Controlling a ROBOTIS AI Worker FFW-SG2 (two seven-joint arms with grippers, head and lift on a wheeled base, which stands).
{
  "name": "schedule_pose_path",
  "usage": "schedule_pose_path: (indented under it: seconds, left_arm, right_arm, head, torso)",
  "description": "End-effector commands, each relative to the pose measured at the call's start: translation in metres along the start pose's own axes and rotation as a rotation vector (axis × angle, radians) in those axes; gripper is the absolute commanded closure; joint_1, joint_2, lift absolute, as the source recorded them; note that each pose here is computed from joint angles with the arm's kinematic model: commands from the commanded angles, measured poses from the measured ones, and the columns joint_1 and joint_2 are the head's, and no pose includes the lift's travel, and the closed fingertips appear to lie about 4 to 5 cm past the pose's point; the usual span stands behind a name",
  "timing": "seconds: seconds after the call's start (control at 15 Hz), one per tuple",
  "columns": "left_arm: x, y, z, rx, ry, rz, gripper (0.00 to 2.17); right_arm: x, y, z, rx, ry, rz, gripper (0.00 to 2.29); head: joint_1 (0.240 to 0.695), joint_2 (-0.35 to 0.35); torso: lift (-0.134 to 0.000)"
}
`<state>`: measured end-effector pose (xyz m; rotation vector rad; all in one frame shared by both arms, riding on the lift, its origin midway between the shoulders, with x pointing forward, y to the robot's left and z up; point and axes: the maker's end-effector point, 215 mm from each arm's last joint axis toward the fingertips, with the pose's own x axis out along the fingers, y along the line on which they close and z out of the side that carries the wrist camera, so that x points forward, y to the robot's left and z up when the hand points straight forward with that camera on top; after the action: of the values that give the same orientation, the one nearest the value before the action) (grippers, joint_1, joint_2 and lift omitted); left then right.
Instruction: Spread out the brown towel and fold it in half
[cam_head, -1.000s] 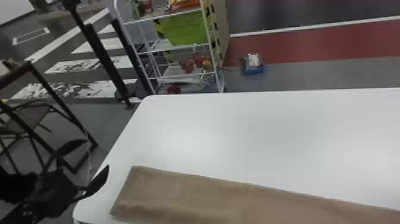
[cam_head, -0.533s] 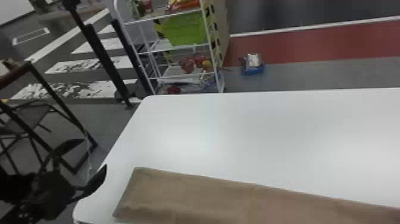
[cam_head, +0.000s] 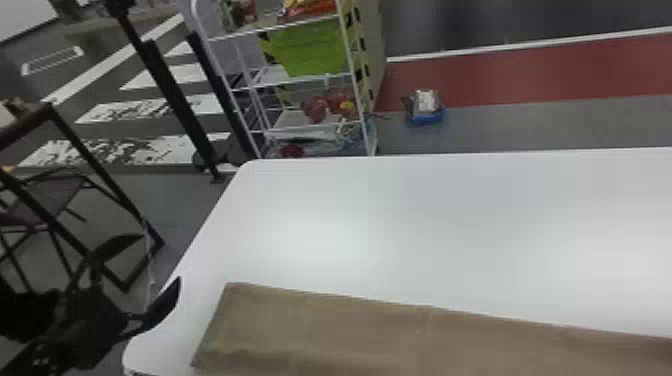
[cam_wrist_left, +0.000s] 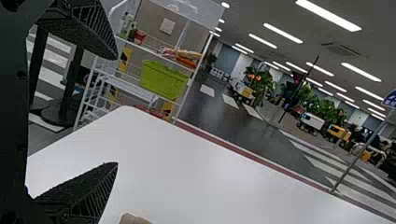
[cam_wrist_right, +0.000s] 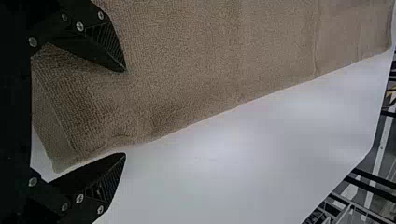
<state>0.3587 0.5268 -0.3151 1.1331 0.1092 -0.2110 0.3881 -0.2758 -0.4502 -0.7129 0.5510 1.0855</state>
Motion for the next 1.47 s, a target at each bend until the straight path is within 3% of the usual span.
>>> schedule_pose_path:
  seconds: [0.0,0.4,0.67,0.8,1.4]
  left_arm:
    - [-0.001,0.000,-0.001,0.000,0.002,0.000,0.08]
    - [-0.004,0.000,0.002,0.012,-0.008,0.002,0.08]
    - [-0.010,-0.001,0.001,0.013,-0.009,-0.001,0.08]
    - [-0.010,-0.003,-0.001,0.009,-0.006,-0.004,0.08]
    - [-0.013,-0.008,0.003,0.005,-0.021,-0.005,0.08]
  right_arm:
    - [0.001,-0.003,0.000,-0.003,0.006,0.001,0.27]
    - [-0.004,-0.024,0.004,0.000,0.012,-0.031,0.27]
    - [-0.032,-0.034,0.015,0.010,-0.024,-0.091,0.27]
    - [-0.044,-0.048,0.005,0.031,-0.016,-0.125,0.27]
    - [-0.028,-0.054,-0.039,0.053,0.056,-0.088,0.27]
  head:
    - [0.695,0.350]
    - [0.695,0.350]
    - [0.695,0.348]
    - [0.695,0.340]
    - [0.695,0.275]
  torso:
    - [-0.134]
    - [-0.134]
    - [-0.134]
    - [-0.134]
    - [-0.134]
